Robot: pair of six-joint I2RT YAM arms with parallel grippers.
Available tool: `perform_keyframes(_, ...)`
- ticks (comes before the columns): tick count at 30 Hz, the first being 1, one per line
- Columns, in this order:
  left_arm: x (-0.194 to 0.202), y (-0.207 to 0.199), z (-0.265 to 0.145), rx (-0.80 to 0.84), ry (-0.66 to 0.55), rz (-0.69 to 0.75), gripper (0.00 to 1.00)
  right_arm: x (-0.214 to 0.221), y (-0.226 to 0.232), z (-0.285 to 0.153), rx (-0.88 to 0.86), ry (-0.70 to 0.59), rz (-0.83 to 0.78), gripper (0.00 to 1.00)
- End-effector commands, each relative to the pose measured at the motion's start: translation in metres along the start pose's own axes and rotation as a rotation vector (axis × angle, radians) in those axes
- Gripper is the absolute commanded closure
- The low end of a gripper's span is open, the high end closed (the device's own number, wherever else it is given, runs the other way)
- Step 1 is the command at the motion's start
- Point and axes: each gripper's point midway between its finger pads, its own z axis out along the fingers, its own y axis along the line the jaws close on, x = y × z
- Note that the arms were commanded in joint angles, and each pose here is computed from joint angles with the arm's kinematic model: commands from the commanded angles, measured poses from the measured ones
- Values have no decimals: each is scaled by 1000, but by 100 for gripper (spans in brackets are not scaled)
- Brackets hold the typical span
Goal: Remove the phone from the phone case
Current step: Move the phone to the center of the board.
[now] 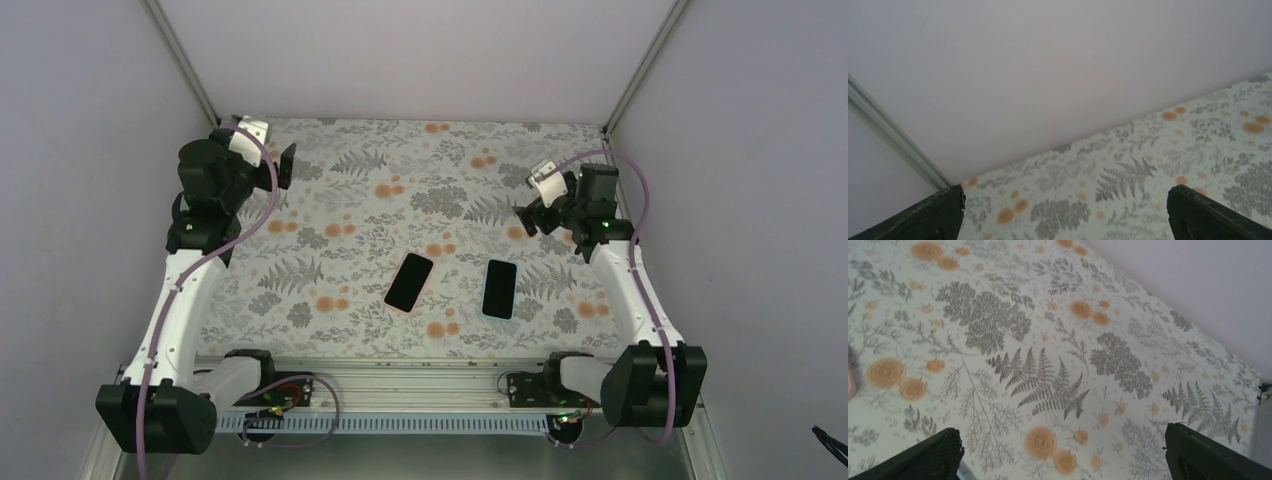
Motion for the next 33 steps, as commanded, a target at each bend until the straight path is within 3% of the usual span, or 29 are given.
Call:
perform_keyframes(1,21,0,-9,-17,74,-27,0,32,11,-9,-25,129,-29,0)
perform_keyframes(4,31,-8,-8,39,123,39,0,54,14,-11,-22,225,-57,0)
perform_keyframes(7,41,-18,-11,95,150,126,0,100,18,-17,-15,420,-90,0)
perform_keyframes(9,45,-23,-14,114,154,171,0,136,33,-24,-62,557,-114,6)
perform_keyframes(10,47,-23,-15,115,158,188,0,155,42,-27,-91,619,-116,20)
perform_keyframes(13,55,-23,-15,116,183,218,0,185,68,-34,-200,721,-87,81)
perform_keyframes(14,57,-24,-14,120,188,221,0,189,76,-34,-234,732,-68,94)
perform_keyframes(26,84,-32,-9,165,260,221,0,192,132,10,-331,673,-52,96)
perform_keyframes(33,87,-29,-16,143,284,216,0,195,139,45,-343,746,-127,96)
